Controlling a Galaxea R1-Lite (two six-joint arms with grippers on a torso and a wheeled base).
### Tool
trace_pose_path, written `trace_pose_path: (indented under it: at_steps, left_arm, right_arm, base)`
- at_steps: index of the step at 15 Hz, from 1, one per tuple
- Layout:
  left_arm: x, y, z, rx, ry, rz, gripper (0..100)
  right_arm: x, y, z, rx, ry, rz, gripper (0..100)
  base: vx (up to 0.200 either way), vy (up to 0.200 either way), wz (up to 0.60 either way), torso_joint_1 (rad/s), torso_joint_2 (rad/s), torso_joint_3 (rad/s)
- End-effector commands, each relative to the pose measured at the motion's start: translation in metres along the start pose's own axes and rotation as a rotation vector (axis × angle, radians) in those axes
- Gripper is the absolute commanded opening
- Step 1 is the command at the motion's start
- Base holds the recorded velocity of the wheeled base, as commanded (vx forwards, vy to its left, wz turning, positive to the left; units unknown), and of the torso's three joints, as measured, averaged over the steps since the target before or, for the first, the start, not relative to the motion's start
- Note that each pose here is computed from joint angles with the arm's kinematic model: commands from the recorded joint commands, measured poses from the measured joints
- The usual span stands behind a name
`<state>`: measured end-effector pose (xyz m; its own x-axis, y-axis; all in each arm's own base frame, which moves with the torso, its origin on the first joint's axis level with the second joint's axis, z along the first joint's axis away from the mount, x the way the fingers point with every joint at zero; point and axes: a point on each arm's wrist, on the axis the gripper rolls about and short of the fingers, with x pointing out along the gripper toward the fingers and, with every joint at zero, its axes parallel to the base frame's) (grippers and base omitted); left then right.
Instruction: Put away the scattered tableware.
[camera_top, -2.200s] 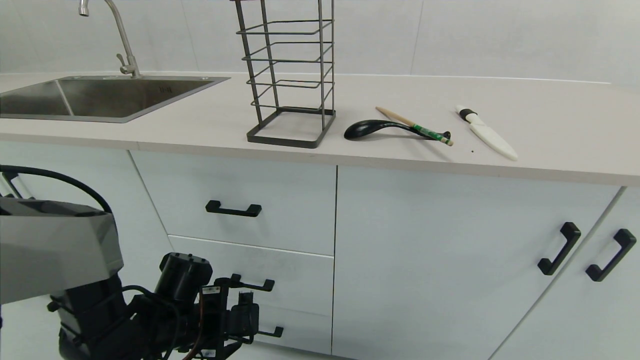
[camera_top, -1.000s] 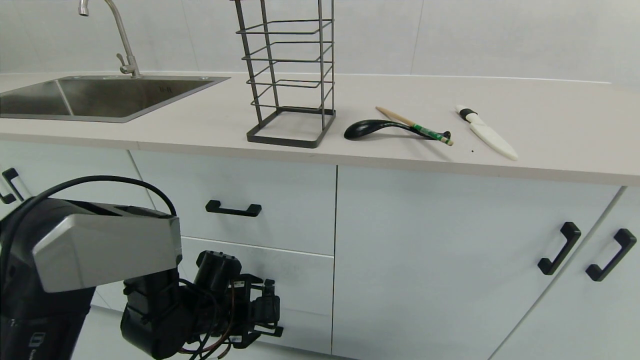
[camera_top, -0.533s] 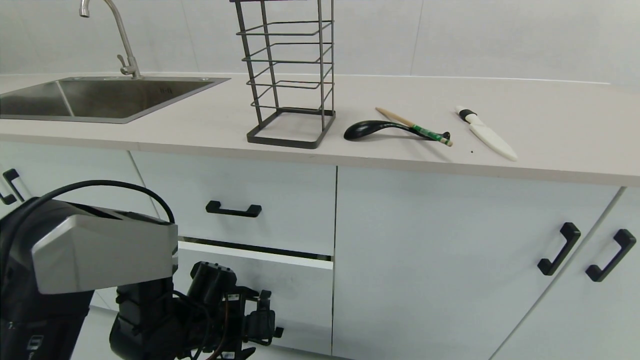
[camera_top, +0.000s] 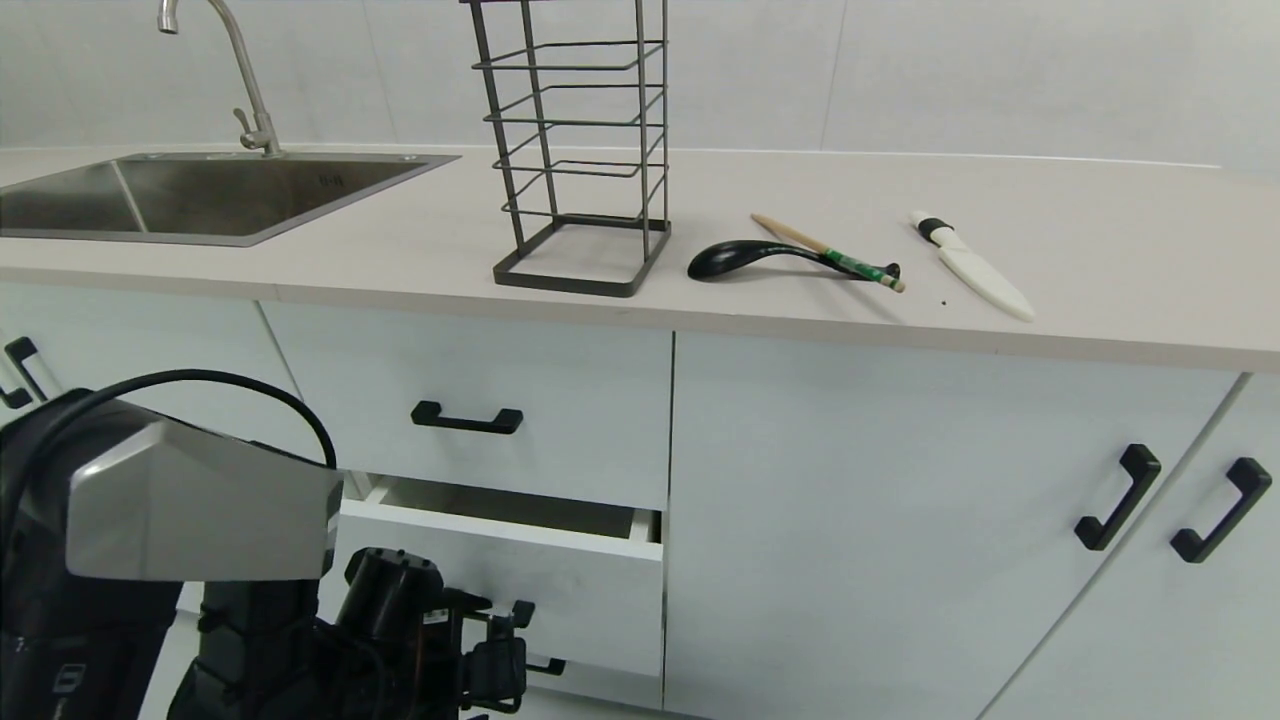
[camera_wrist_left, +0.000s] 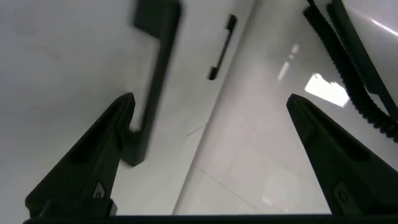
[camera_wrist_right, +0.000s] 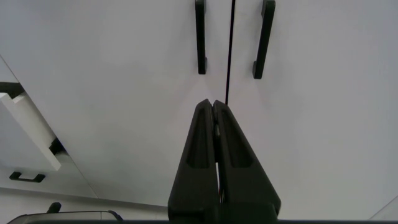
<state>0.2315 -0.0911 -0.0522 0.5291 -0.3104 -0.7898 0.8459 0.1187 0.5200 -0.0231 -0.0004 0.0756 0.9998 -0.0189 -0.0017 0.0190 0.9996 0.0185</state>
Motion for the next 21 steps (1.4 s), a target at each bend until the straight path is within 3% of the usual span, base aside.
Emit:
trace_pose_path:
  at_steps: [1, 4, 6, 7, 9, 10, 12, 15, 18, 21]
  left_arm:
    - [-0.028, -0.003, 0.004, -0.028, -0.033, 0.061, 100]
    - [-0.074, -0.009, 0.008, -0.031, -0.076, 0.126, 100]
    - [-0.101, 0.0, 0.026, 0.012, -0.184, 0.243, 100]
    - [-0.103, 0.001, 0.027, 0.015, -0.194, 0.253, 100]
    - [-0.123, 0.002, 0.043, 0.061, -0.293, 0.322, 100]
    - [-0.127, 0.001, 0.047, 0.048, -0.32, 0.33, 100]
    - [-0.128, 0.016, 0.057, 0.005, -0.372, 0.39, 100]
    - [-0.104, 0.035, 0.067, -0.002, -0.373, 0.396, 100]
    - [-0.061, 0.03, 0.067, 0.005, -0.342, 0.273, 100]
    - [-0.043, 0.028, 0.062, 0.002, -0.333, 0.22, 100]
  right_arm:
    - [0.0, 0.0, 0.0, 0.0, 0.001, 0.001, 0]
    - [0.0, 0.0, 0.0, 0.0, 0.001, 0.001, 0]
    - [0.0, 0.0, 0.0, 0.0, 0.003, 0.0, 0]
    - [0.0, 0.0, 0.0, 0.0, 0.001, 0.001, 0]
    - [0.0, 0.0, 0.0, 0.0, 0.001, 0.001, 0]
    - [0.0, 0.0, 0.0, 0.0, 0.003, 0.0, 0]
    - [0.0, 0.0, 0.0, 0.0, 0.001, 0.001, 0]
    - [0.0, 0.0, 0.0, 0.0, 0.001, 0.001, 0]
    - [0.0, 0.0, 0.0, 0.0, 0.001, 0.001, 0]
    - [0.0, 0.0, 0.0, 0.0, 0.001, 0.001, 0]
  base:
    - [0.0, 0.0, 0.0, 0.0, 0.0, 0.0]
    - [0.0, 0.0, 0.0, 0.0, 0.0, 0.0]
    - [0.0, 0.0, 0.0, 0.0, 0.0, 0.0]
    - [0.0, 0.0, 0.0, 0.0, 0.0, 0.0]
    - [0.0, 0.0, 0.0, 0.0, 0.0, 0.0]
    - [0.0, 0.0, 0.0, 0.0, 0.0, 0.0]
    - [0.0, 0.0, 0.0, 0.0, 0.0, 0.0]
    - [0.0, 0.0, 0.0, 0.0, 0.0, 0.0]
    - [0.0, 0.0, 0.0, 0.0, 0.0, 0.0]
    - [0.0, 0.0, 0.0, 0.0, 0.0, 0.0]
